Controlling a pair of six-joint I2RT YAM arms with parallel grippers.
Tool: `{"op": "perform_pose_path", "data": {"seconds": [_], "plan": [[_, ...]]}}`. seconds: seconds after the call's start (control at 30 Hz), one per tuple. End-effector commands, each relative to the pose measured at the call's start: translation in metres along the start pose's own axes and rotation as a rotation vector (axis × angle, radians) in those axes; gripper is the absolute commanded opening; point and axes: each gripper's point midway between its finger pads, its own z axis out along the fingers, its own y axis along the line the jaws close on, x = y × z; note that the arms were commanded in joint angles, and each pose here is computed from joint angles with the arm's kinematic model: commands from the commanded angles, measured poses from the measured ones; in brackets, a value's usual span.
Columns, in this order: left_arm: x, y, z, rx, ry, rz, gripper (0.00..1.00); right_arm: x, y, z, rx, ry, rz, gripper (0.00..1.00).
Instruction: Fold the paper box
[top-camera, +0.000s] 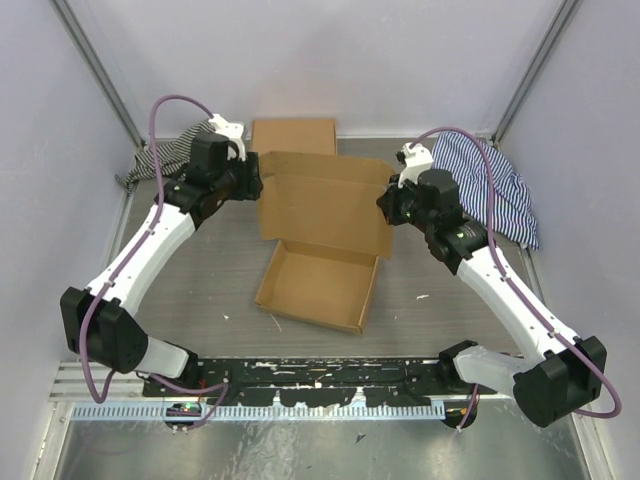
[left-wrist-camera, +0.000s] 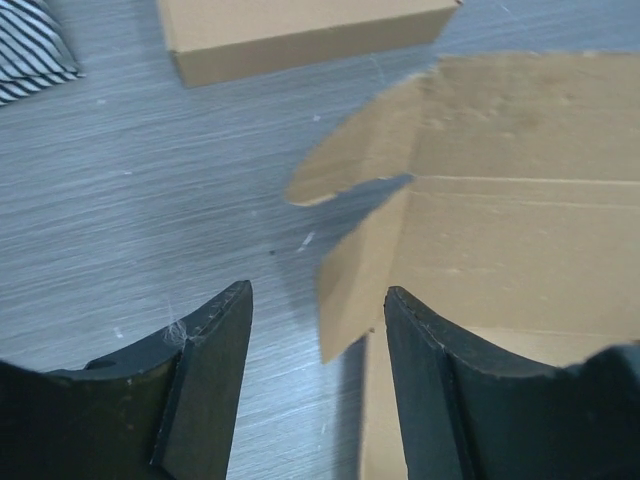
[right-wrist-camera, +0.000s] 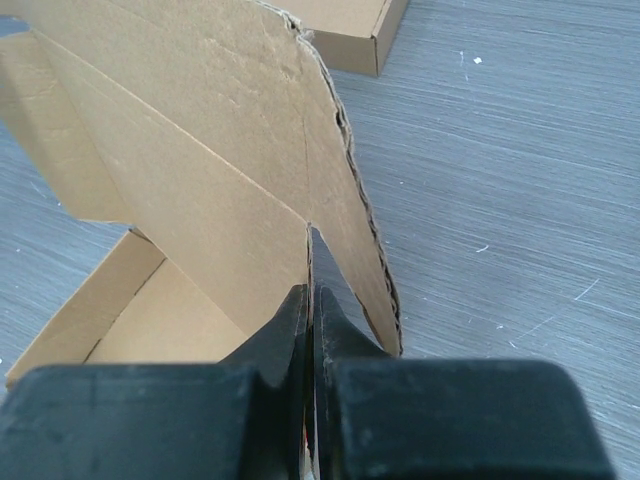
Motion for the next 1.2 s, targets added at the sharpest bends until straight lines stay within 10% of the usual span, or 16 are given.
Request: {"op": "perform_pose_path", "data": {"seconds": [0.0,1.17], "plan": [[0.002,-0.031,0.004,0.17,0.034,0.03,0.61,-0.029,0.015,-0.009,-0.065,-0.098,-0.016,0.03],[-0.01,-0.02,0.043,0.134,0.011,0.106,0.48,-0.022,0.033,-0.009,-0.164,-0.045,-0.038,0.04]]}}
